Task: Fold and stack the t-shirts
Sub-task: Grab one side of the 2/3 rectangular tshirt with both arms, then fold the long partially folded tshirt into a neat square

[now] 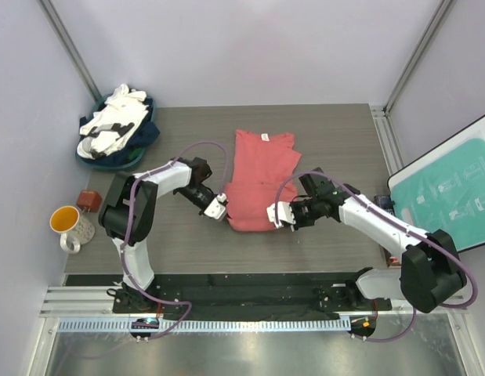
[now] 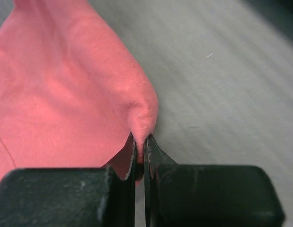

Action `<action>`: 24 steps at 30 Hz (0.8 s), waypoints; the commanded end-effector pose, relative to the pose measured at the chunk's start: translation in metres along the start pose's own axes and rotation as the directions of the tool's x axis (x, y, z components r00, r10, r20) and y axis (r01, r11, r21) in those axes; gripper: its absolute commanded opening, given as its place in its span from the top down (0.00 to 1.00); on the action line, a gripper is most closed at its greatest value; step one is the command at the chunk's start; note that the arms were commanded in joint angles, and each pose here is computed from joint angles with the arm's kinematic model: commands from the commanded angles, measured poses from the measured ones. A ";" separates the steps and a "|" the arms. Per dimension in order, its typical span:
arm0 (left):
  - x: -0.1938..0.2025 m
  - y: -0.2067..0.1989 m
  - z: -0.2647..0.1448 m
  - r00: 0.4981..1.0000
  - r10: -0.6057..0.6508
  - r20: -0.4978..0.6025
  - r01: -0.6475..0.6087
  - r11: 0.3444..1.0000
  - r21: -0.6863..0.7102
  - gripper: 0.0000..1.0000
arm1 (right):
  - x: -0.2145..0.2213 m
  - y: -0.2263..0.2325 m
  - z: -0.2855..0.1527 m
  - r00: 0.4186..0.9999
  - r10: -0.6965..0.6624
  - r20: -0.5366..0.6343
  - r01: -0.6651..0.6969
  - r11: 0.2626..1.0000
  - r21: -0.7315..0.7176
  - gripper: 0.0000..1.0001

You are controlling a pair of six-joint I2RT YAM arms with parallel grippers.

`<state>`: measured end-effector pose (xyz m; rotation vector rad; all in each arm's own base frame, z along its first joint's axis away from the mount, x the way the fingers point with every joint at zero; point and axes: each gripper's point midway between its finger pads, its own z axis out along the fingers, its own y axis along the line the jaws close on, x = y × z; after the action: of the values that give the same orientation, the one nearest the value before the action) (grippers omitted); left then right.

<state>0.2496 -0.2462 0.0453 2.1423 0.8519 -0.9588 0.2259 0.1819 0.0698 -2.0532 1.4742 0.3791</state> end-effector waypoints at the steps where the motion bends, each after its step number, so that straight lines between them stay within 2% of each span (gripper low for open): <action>1: -0.069 -0.015 -0.017 0.911 0.391 0.129 -0.398 0.917 0.030 1.00 | -0.039 0.018 -0.034 0.993 0.075 0.091 -0.063 0.990 -0.128 0.99; 12: -0.148 -0.071 -0.019 0.929 0.256 0.267 -0.282 0.957 0.063 1.00 | -0.087 0.067 -0.085 0.977 0.096 0.188 -0.045 0.964 -0.261 0.99; 18: -0.176 -0.114 -0.013 0.908 0.302 0.291 -0.336 0.939 0.075 1.00 | -0.110 0.082 -0.097 0.963 0.115 0.245 -0.045 0.961 -0.273 0.99; 21: -0.176 -0.116 -0.013 0.901 0.334 0.277 -0.364 0.930 0.062 1.00 | -0.107 0.079 -0.097 0.968 0.098 0.229 -0.037 0.966 -0.255 0.99; 24: -0.174 -0.096 -0.016 0.907 0.351 0.235 -0.365 0.931 0.020 1.00 | -0.099 0.060 -0.092 0.981 0.044 0.189 -0.008 0.982 -0.191 0.99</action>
<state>0.1002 -0.2246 0.1395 2.1007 0.7500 -1.1695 0.1108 0.1892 0.1707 -2.0810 1.3901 0.8283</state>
